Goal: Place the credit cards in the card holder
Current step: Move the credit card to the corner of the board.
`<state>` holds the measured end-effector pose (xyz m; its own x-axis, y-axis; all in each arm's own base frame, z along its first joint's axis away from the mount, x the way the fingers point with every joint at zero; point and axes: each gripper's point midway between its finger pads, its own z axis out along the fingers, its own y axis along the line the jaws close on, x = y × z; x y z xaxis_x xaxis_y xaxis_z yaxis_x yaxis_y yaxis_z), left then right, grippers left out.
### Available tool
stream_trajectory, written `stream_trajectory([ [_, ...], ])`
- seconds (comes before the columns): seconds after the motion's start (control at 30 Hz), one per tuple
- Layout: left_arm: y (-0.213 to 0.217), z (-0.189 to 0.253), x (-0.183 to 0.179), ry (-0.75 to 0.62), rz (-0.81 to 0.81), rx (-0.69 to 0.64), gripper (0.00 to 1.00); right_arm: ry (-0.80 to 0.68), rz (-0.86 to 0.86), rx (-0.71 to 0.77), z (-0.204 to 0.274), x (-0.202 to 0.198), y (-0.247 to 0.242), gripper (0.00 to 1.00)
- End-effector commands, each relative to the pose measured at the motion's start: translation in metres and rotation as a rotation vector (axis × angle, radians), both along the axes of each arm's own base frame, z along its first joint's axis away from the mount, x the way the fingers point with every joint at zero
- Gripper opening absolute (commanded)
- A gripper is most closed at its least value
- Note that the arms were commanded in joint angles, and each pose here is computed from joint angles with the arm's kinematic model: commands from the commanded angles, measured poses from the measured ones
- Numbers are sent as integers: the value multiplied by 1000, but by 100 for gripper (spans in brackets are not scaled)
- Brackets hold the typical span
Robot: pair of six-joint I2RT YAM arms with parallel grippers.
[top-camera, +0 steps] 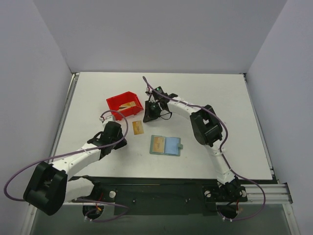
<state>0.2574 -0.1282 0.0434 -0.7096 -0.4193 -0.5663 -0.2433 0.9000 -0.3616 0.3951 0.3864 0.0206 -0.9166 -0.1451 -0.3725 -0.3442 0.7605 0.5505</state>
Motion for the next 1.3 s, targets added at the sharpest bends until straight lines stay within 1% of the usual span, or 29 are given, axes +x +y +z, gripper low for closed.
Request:
stream_trajectory([
  [0.0,-8,19,24,-60,-22,-23,34,50,4,-46,-8,-6,0,5],
  [0.2,-11,18,40,-61,-16,-34,32,86,16,-58,-21,-10,5,6],
  [0.37,-7,18,49,-58,-1,-28,30,100,72,-50,-24,-23,15,8],
  [0.67,13,17,49,-51,50,-17,29,123,176,-42,-32,-50,26,12],
  [0.9,20,14,51,-42,66,-7,29,137,263,-22,-35,-72,37,14],
  [1.07,31,17,51,-49,93,16,29,151,336,9,-37,-89,48,15],
  [1.27,34,14,54,-52,101,15,29,159,367,18,-36,-100,53,15],
])
